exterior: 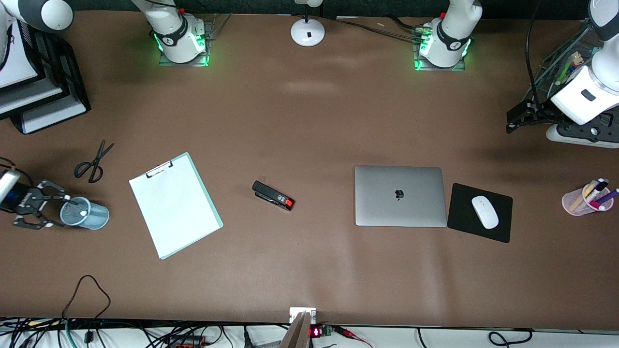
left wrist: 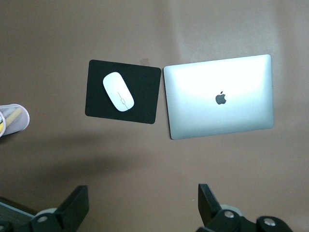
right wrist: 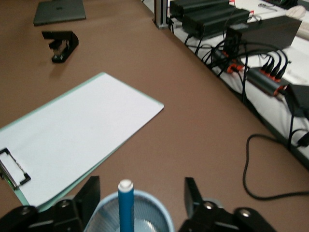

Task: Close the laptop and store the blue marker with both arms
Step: 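Lower the blue marker into the pen cup and open the right gripper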

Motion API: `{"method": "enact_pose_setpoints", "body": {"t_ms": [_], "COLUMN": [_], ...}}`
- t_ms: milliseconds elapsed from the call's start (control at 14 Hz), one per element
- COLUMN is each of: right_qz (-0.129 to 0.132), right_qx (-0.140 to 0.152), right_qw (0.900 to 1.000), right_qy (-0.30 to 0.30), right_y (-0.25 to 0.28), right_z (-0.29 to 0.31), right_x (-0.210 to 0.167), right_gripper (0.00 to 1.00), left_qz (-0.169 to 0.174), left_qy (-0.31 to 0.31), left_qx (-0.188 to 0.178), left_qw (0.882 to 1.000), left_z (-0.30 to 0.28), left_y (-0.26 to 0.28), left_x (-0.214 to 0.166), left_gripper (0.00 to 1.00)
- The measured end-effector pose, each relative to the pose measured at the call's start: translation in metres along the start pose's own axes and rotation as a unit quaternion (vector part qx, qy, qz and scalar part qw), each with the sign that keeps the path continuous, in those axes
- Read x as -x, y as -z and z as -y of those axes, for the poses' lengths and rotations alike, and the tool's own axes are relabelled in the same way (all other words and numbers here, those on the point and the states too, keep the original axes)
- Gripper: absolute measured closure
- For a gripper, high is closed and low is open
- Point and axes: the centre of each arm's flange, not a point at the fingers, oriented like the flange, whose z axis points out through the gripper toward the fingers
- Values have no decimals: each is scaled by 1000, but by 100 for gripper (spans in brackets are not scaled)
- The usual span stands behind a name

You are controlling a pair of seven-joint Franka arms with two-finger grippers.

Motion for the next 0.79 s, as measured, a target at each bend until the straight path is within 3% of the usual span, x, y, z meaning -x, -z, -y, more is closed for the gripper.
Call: {"method": "enact_pose_setpoints", "body": {"t_ms": [143,500,786], "right_qz": [7,53,132], "right_qx": [-9,-35,-52], "right_qw": [1000,997,989], "right_qy": [-8,-33,-30], "right_y": [18,36,9], "right_z": [-5,-15,-5], "right_x": [-29,-114,-206], "right_gripper": [0,0,0], "left_qz": [0,-1,-4], "left_qy": [1,2,8], "left_qx": [0,0,0], "left_qw": [1000,1000,1000], "left_z": [1,2,2], "left_y": [0,0,0], "left_x": [0,0,-1], "left_gripper": [0,0,0]}}
